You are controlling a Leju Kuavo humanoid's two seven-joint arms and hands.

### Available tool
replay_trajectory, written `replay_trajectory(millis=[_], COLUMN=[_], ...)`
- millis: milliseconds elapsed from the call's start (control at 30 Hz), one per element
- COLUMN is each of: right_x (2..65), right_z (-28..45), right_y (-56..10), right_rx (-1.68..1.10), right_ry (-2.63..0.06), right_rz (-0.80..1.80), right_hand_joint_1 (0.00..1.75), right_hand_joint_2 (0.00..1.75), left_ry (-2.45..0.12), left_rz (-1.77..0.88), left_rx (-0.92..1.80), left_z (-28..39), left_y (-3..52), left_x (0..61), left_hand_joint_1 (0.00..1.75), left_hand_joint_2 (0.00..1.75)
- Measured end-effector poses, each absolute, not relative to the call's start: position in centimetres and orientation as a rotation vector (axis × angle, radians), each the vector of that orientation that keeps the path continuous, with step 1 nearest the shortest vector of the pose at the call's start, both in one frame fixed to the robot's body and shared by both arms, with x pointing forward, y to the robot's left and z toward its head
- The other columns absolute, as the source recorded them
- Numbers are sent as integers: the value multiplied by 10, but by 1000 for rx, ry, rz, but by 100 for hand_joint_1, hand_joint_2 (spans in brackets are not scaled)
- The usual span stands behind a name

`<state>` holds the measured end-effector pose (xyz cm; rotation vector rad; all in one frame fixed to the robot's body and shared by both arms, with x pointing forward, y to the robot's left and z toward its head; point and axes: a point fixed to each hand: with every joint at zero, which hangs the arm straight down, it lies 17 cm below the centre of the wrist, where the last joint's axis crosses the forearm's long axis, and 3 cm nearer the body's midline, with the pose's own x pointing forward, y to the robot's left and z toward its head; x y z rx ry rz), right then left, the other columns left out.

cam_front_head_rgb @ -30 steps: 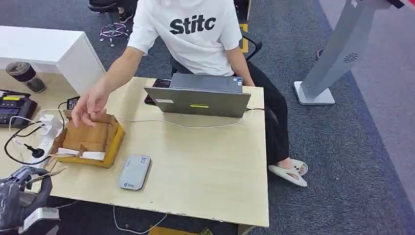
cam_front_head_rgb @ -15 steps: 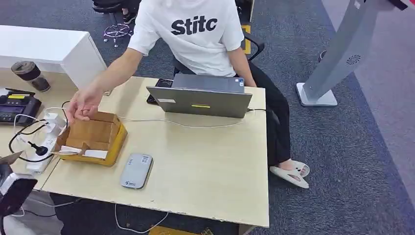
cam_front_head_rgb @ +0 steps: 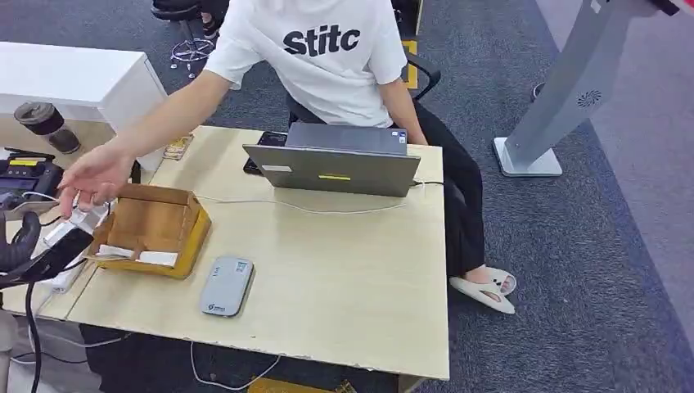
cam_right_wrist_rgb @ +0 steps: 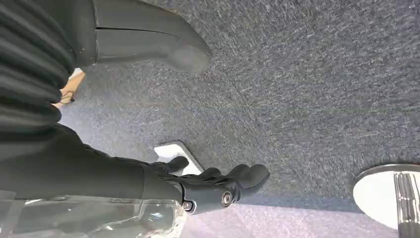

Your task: Pass the card to the sensor for recognition and then transmit it.

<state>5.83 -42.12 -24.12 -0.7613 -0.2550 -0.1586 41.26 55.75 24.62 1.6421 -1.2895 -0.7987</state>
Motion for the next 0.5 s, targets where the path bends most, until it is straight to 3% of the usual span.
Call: replay_trajectory(millis=[500], right_x=[69], right_z=[-242], right_y=[-418], right_rx=[-750], right_ry=[-279], right_rz=[-101], right_hand_joint_1=[0], right_hand_joint_2=[175], left_ry=[-1230], left_rz=[-866], left_rx=[1692], left_z=[243], left_y=[538], left_x=[449], left_hand_joint_1=[175], left_hand_joint_2=[175])
